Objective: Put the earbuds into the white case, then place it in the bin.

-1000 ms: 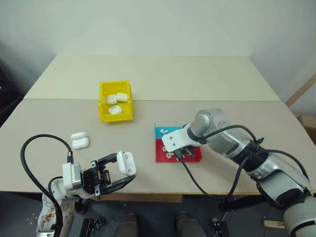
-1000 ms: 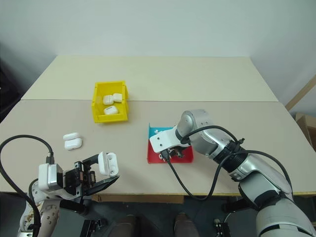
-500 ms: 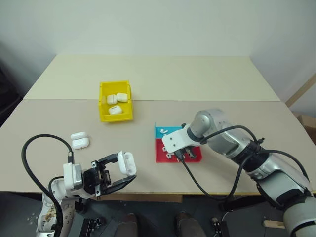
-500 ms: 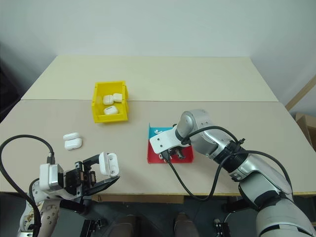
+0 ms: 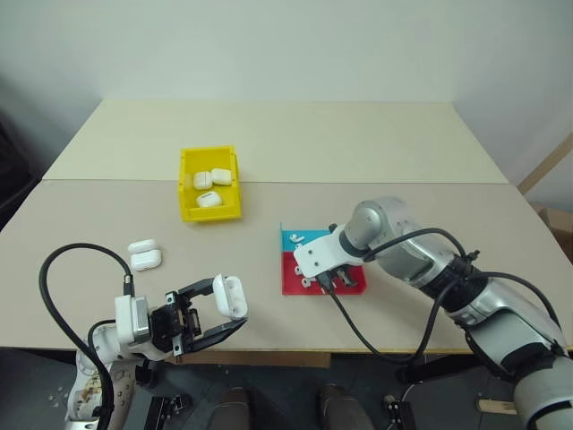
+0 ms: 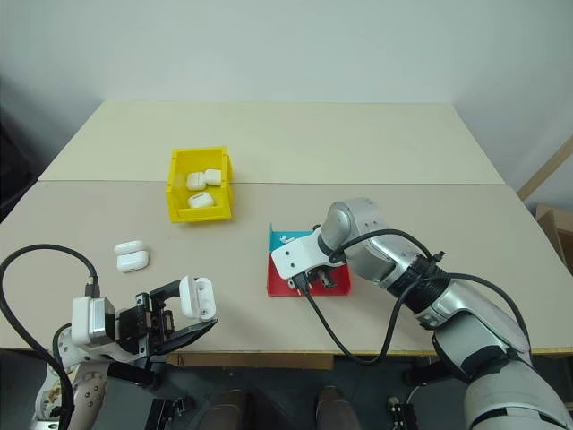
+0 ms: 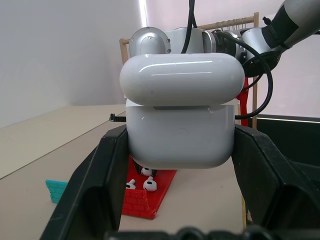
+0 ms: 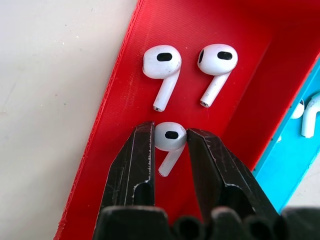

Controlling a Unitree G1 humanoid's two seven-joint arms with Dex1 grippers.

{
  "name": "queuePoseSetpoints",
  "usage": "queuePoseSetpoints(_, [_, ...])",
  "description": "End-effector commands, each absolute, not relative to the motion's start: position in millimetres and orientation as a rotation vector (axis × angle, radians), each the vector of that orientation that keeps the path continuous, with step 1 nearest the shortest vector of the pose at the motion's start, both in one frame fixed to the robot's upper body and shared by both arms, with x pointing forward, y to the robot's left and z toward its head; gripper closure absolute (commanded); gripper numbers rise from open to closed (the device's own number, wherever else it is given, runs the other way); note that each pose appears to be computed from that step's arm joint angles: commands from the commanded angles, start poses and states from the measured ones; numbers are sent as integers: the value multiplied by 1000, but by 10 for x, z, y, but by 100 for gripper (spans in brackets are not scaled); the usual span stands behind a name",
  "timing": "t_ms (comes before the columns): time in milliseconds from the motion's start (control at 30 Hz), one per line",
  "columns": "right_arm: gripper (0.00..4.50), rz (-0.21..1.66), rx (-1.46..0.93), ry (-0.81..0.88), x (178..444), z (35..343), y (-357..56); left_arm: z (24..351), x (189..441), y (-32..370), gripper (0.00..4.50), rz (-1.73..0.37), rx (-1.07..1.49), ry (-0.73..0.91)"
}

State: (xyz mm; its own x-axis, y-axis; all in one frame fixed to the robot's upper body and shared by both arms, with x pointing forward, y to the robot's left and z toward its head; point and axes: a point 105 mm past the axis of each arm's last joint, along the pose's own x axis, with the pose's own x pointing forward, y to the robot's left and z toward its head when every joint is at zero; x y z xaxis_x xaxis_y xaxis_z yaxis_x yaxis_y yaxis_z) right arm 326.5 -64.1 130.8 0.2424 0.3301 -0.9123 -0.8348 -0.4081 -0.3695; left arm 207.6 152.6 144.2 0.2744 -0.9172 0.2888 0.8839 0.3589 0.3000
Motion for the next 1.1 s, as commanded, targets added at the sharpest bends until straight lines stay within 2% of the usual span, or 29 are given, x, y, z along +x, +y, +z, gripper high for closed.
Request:
queuePoseSetpoints(33, [327, 1369, -1444, 435, 3244, 1499, -621, 1527, 2063, 1532, 173, -1219, 113, -479])
queuePoseSetpoints(367, [327, 1342, -1373, 402, 3175, 1590, -628, 1539, 2114, 1541, 173, -1231, 116, -479])
queuePoseSetpoints(467, [327, 1296, -1214, 325, 3184, 1814, -615, 1575, 2173, 1571, 173, -1226, 130, -490])
queuePoseSetpoints(600, [327, 1260, -952, 140, 3083, 2268, -771, 1711, 2317, 1564, 173, -1232, 139, -537])
queuePoseSetpoints(733, [327, 1252, -823, -30, 2927, 2587, -942, 1899, 2407, 1434, 173, -1288, 80, -599])
queuePoseSetpoints(933, [327, 1268, -748, -308, 2675, 2903, -1080, 2188, 2468, 1155, 173, -1393, -89, -649])
queuePoseSetpoints(1100, [327, 1302, -559, -559, 2464, 3138, -1081, 2227, 2488, 1003, 173, -1463, -121, -653])
